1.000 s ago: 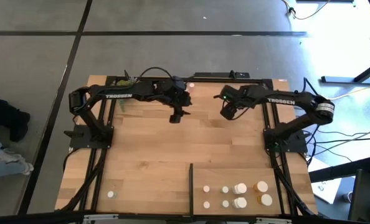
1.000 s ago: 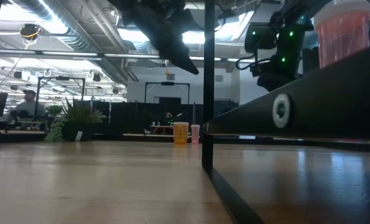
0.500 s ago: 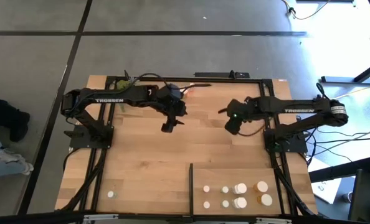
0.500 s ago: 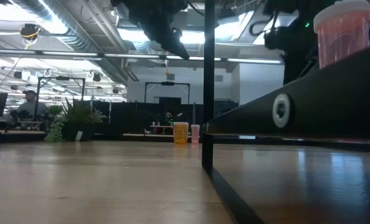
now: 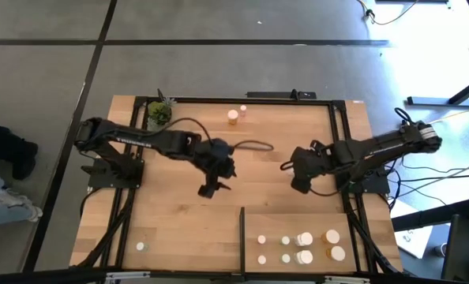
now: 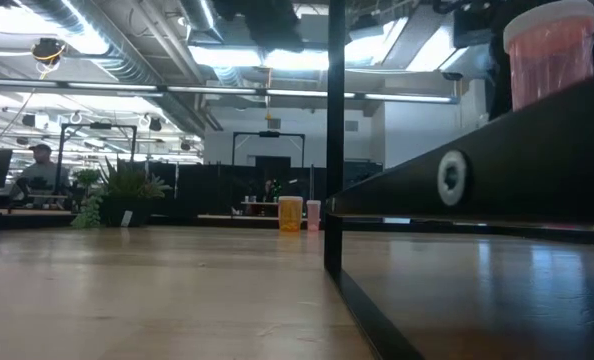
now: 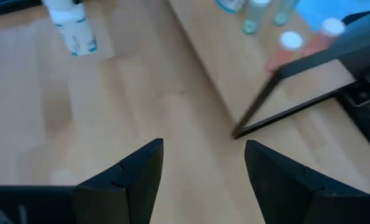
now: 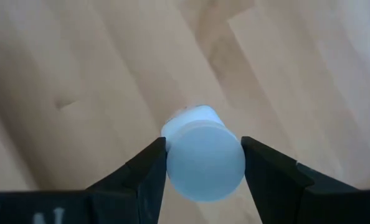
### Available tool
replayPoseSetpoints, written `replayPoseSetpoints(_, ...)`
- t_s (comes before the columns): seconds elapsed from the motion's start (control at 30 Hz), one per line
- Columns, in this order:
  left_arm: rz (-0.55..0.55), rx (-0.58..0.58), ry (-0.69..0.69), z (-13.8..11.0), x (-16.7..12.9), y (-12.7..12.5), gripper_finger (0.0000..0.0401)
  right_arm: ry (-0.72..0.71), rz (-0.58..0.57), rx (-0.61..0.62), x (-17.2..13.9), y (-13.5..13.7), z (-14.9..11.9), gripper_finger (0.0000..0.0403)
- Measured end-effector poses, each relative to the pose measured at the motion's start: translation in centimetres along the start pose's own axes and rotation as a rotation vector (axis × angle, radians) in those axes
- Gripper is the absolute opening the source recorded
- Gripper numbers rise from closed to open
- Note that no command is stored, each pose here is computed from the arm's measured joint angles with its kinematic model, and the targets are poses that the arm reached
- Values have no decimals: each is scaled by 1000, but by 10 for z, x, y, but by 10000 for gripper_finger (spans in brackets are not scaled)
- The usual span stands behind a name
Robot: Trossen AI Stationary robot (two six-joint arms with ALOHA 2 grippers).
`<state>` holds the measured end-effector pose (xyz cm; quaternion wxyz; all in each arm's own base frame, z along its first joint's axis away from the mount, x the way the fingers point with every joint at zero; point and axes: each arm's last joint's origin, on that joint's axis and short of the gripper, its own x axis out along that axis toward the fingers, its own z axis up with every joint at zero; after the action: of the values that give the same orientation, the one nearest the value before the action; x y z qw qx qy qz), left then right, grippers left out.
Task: Pick and place medicine bottles onto shelf by color
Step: Put the white pill bottle on the shelf aligned with the other white pill bottles
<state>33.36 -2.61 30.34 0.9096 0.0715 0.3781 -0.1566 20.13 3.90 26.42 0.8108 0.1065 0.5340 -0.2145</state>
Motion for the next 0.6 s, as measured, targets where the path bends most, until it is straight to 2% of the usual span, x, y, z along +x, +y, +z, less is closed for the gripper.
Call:
replayPoseSetpoints(0.23, 16, -31, 3, 6, 5, -29, 219, 35, 42, -12, -9, 12, -11, 194)
replayPoseSetpoints(0.43, 31, -72, 7, 8, 7, -45, 219, 18, 120, -46, -29, 23, -10, 194)
replayPoseSetpoints(0.6, 31, -99, -9, 10, 8, -58, 219, 32, 188, -29, -40, 33, -16, 194)
